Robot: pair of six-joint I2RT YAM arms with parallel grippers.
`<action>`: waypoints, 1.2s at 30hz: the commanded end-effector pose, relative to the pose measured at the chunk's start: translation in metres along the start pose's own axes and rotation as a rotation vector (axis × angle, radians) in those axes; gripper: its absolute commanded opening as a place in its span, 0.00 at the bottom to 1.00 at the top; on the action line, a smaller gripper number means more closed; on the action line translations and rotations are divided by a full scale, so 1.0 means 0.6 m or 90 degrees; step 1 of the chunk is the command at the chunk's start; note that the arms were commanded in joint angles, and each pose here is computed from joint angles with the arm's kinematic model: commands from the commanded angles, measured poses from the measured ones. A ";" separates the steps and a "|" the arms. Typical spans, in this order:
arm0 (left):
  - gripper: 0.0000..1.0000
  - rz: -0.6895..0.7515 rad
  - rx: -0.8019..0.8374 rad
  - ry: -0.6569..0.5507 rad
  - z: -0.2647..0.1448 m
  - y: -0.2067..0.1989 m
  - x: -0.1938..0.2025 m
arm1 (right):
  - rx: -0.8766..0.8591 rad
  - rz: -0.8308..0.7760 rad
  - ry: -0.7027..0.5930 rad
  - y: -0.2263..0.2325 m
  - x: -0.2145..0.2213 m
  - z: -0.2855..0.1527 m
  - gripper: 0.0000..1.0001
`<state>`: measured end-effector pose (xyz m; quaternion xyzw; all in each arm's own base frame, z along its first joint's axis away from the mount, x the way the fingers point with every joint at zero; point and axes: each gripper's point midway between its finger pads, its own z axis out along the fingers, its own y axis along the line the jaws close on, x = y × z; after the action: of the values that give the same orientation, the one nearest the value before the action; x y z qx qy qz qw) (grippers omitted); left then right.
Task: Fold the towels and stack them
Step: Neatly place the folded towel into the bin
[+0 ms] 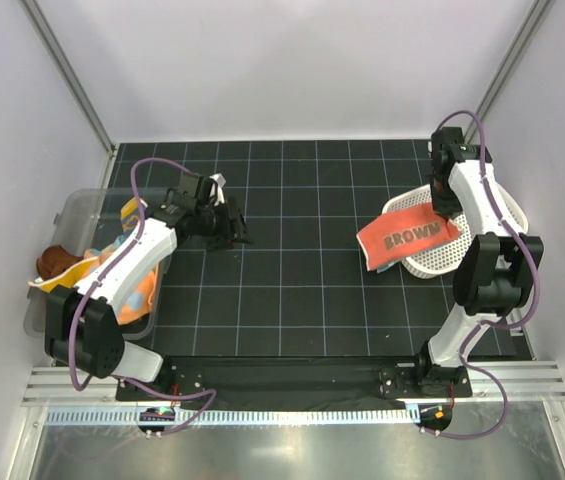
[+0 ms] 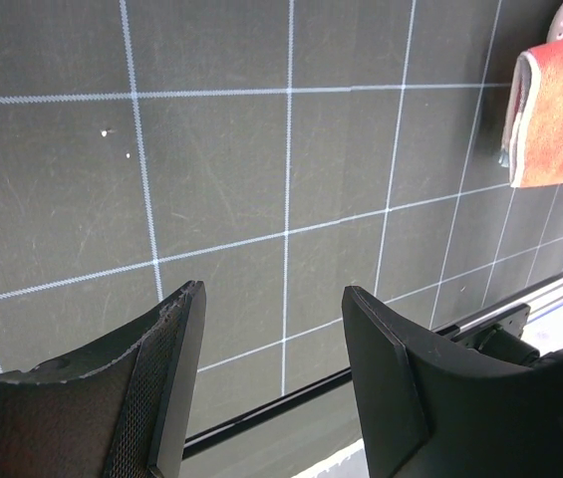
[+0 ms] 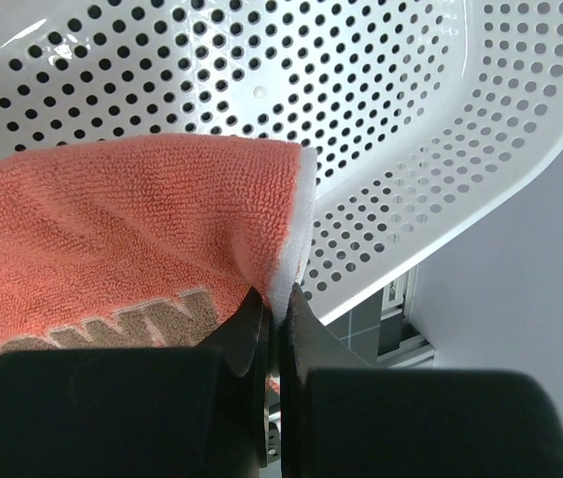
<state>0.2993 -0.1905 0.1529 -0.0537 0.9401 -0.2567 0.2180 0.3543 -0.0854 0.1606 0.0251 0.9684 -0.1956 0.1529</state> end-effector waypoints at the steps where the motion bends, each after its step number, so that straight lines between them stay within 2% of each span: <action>1: 0.61 0.013 0.022 -0.012 -0.013 -0.019 -0.019 | 0.010 0.010 -0.061 -0.030 -0.045 -0.012 0.01; 27: 0.62 0.024 0.048 -0.027 -0.038 -0.061 -0.061 | 0.038 0.014 -0.047 -0.094 -0.078 0.085 0.01; 36: 0.62 0.020 0.065 -0.034 -0.046 -0.076 -0.071 | 0.041 -0.017 -0.036 -0.090 -0.094 0.135 0.01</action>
<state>0.3179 -0.2030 0.1932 -0.0433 0.9301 -0.2801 0.2338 0.4092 -0.1580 0.1210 0.0238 0.9636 -0.2148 0.1574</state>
